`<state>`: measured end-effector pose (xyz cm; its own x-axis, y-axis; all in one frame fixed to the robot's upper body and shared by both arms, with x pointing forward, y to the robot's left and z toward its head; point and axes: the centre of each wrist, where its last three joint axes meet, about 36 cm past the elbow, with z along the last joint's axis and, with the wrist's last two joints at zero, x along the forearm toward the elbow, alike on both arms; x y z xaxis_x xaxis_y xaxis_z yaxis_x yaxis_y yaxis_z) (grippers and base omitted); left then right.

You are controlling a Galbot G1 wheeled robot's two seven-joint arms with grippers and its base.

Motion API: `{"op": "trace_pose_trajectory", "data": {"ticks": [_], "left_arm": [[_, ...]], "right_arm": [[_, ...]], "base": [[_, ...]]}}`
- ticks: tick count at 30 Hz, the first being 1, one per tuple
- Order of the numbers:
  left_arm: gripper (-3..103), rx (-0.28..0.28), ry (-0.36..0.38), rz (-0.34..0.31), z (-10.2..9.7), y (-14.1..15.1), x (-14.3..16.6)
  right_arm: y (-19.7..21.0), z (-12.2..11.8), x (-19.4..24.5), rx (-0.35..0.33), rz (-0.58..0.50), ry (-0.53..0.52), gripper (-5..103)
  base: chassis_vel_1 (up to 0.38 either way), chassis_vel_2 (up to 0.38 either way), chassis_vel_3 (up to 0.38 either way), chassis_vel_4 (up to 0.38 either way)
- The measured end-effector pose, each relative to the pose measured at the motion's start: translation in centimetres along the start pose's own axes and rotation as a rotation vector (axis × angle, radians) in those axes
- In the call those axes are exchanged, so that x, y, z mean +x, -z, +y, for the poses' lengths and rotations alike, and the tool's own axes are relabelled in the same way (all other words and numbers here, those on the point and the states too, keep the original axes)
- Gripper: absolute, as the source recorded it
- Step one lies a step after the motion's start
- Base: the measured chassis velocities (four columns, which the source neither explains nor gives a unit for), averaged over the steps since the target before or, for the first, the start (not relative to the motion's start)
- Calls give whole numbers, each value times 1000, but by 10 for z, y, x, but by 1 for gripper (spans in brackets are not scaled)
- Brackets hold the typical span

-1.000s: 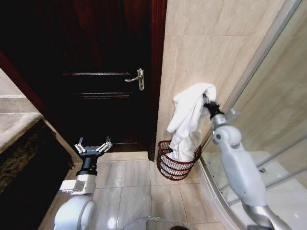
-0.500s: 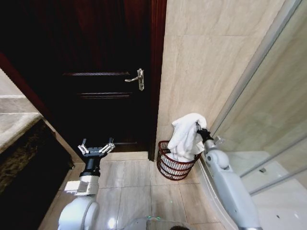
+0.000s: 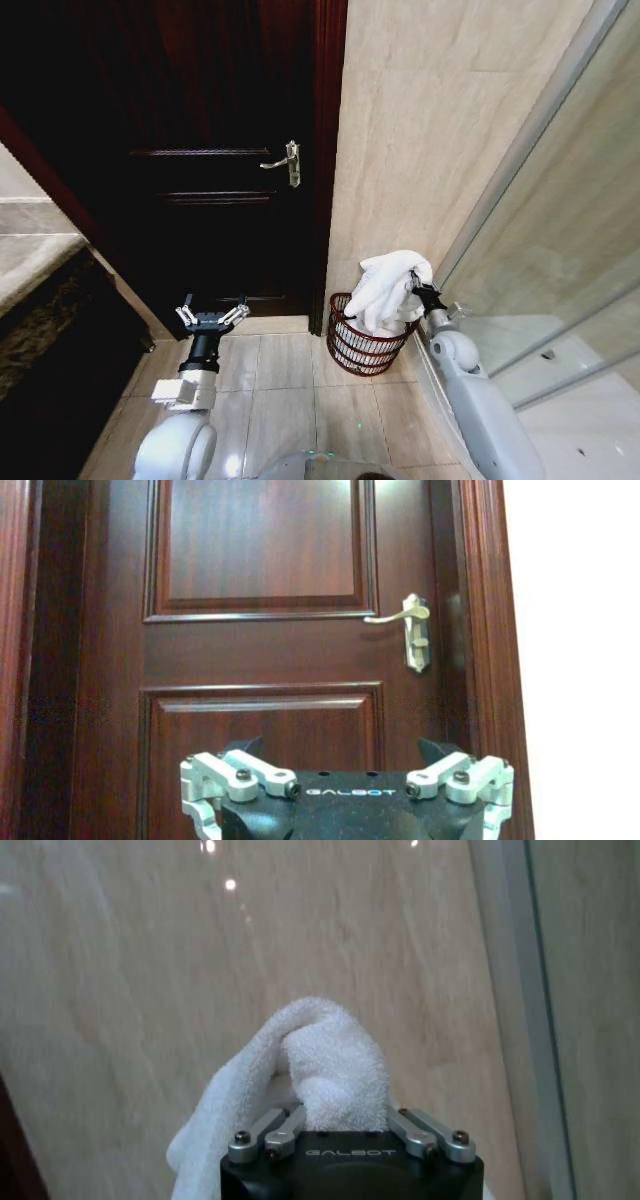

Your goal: Discard the used towel into the hamper.

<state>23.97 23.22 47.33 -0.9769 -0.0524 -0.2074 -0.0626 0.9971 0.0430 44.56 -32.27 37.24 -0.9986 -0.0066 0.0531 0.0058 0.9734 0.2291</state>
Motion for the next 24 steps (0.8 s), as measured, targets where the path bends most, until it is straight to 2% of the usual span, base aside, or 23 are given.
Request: {"op": "trace_pose_trajectory", "data": {"ticks": [9, 13, 16, 24], "left_arm": [[100, -7, -3, 7, 1, -3, 1], [100, -8, -3, 7, 1, -3, 1], [100, -11, 1, 5, 3, -3, 0], [100, -18, 7, 7, 6, -3, 0]], "right_arm": [[-16, 0, 8, -10, 51, -14, 19], [-17, 0, 8, -17, 114, -10, 19], [-14, 0, 8, -38, 202, 6, 19], [-8, 1, 8, -47, 279, 9, 19]], "base": [[0, 0, 0, 0], [0, 0, 0, 0], [0, 0, 0, 0], [0, 0, 0, 0]]}}
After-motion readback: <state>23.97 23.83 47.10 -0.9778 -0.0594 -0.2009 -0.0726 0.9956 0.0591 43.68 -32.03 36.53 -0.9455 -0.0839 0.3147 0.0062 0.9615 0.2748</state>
